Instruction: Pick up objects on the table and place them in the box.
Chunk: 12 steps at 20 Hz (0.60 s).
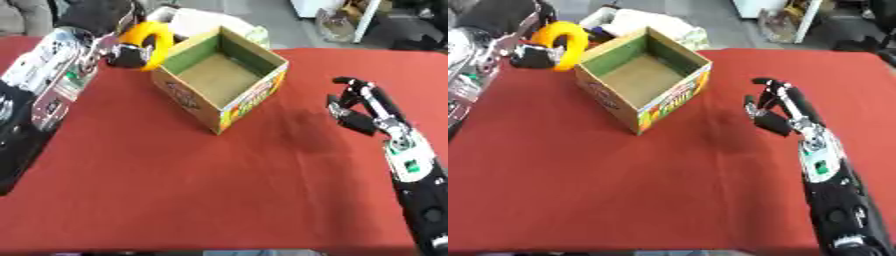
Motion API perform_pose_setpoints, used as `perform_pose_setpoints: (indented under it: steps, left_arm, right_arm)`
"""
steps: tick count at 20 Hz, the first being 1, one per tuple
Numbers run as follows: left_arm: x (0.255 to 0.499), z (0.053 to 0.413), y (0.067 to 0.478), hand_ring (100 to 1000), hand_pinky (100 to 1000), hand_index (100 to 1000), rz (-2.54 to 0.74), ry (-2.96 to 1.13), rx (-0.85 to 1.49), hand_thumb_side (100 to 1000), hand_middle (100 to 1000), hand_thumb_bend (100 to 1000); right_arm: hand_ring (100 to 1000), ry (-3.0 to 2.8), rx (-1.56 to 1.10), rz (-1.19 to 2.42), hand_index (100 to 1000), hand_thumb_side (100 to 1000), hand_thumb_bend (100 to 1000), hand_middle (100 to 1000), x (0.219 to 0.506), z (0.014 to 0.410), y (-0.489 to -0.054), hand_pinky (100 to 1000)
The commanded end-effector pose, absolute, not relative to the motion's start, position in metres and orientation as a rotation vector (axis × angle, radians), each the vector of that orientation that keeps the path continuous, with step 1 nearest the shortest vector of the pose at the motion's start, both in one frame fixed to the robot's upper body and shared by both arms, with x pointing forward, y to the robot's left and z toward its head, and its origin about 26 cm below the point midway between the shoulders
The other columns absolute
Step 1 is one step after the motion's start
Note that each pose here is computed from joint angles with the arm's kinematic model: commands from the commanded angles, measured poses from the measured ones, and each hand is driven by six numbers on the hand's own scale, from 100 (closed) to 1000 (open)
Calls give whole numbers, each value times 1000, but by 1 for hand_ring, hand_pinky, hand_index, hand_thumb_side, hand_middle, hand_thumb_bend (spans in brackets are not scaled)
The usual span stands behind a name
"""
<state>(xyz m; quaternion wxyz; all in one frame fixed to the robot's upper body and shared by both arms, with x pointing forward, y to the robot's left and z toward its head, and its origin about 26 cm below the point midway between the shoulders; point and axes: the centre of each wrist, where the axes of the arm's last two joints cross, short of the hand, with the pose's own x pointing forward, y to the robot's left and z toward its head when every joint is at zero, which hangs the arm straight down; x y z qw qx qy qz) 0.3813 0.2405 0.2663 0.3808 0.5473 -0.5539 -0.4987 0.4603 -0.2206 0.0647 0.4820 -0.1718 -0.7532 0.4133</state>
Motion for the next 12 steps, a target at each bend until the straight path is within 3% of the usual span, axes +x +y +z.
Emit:
perform_pose_setpoints:
  steps: [1, 12]
  left_arm:
    - [390, 274, 232, 427, 499, 547, -1271, -1445, 1407, 244, 394, 100]
    - [449, 224, 181, 443, 520, 558, -1327, -1400, 1432, 244, 407, 100]
  right_arm:
    - [607, -1868, -446, 1013, 883, 562, 100, 424, 465, 80, -225, 595]
    - [606, -1883, -427, 1017, 883, 565, 100, 424, 466, 82, -218, 594]
